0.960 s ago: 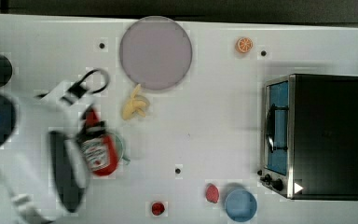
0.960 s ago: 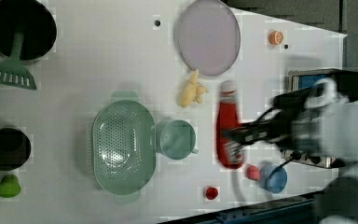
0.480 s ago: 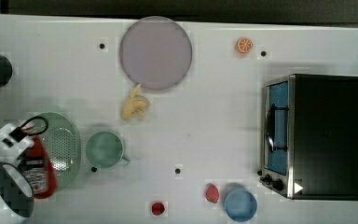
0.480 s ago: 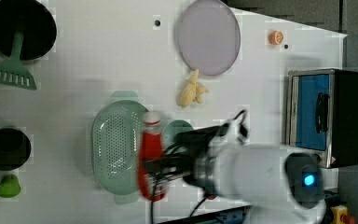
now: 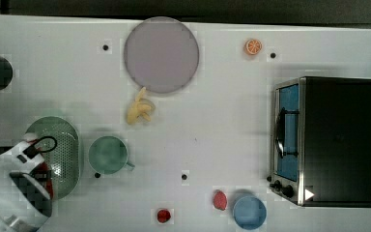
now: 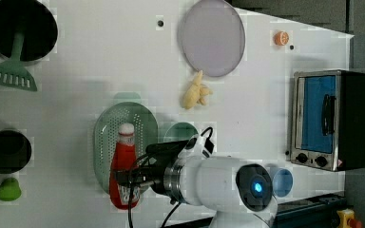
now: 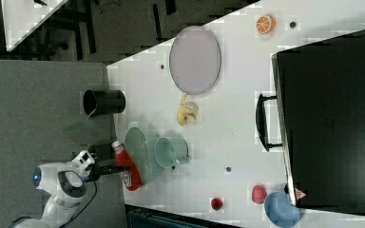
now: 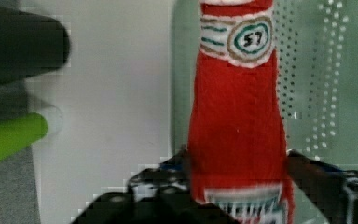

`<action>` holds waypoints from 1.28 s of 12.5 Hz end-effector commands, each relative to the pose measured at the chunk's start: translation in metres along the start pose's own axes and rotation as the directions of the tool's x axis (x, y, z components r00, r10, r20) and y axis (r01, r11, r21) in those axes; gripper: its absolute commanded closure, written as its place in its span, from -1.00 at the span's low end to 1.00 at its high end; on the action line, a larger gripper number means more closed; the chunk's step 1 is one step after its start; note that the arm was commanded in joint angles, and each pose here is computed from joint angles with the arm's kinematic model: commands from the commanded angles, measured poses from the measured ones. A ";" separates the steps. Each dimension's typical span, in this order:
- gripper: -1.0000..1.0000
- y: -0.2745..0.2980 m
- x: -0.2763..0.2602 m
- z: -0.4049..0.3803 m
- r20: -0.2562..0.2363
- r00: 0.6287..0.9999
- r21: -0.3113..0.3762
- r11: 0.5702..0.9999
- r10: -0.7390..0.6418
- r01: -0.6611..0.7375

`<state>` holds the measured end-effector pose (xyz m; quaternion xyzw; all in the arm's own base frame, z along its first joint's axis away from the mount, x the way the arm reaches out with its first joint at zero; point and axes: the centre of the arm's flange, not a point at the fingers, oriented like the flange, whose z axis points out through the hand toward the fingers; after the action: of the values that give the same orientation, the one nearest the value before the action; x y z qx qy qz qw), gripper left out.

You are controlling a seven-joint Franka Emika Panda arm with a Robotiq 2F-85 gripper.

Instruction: Pick Ketchup from the table and place it in strainer.

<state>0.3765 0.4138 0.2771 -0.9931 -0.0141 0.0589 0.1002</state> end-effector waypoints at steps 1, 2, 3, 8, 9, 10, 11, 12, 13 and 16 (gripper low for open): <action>-0.94 0.026 0.026 0.005 -0.045 0.995 0.022 0.996 0.086 -0.085; -1.00 0.024 0.029 0.001 -0.060 0.994 0.035 0.996 0.086 -0.084; -1.00 0.023 0.032 -0.008 -0.080 0.993 0.041 0.995 0.091 -0.088; -1.00 0.070 0.085 -0.121 -0.312 0.922 0.093 0.973 0.230 -0.211; -1.00 0.090 0.098 -0.148 -0.351 0.894 0.101 0.961 0.277 -0.258; -1.00 0.115 0.109 -0.172 -0.374 0.869 0.089 0.945 0.325 -0.315; -1.00 0.146 0.118 -0.196 -0.384 0.843 0.064 0.921 0.378 -0.384; -1.00 0.177 0.126 -0.222 -0.391 0.813 0.043 0.891 0.431 -0.451; -1.00 0.207 0.131 -0.248 -0.394 0.787 0.024 0.861 0.475 -0.508; -1.00 0.282 0.128 -0.315 -0.352 0.740 -0.049 0.778 0.574 -0.626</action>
<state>0.5369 0.1296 0.5188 -0.9544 0.2824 -0.0967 0.0020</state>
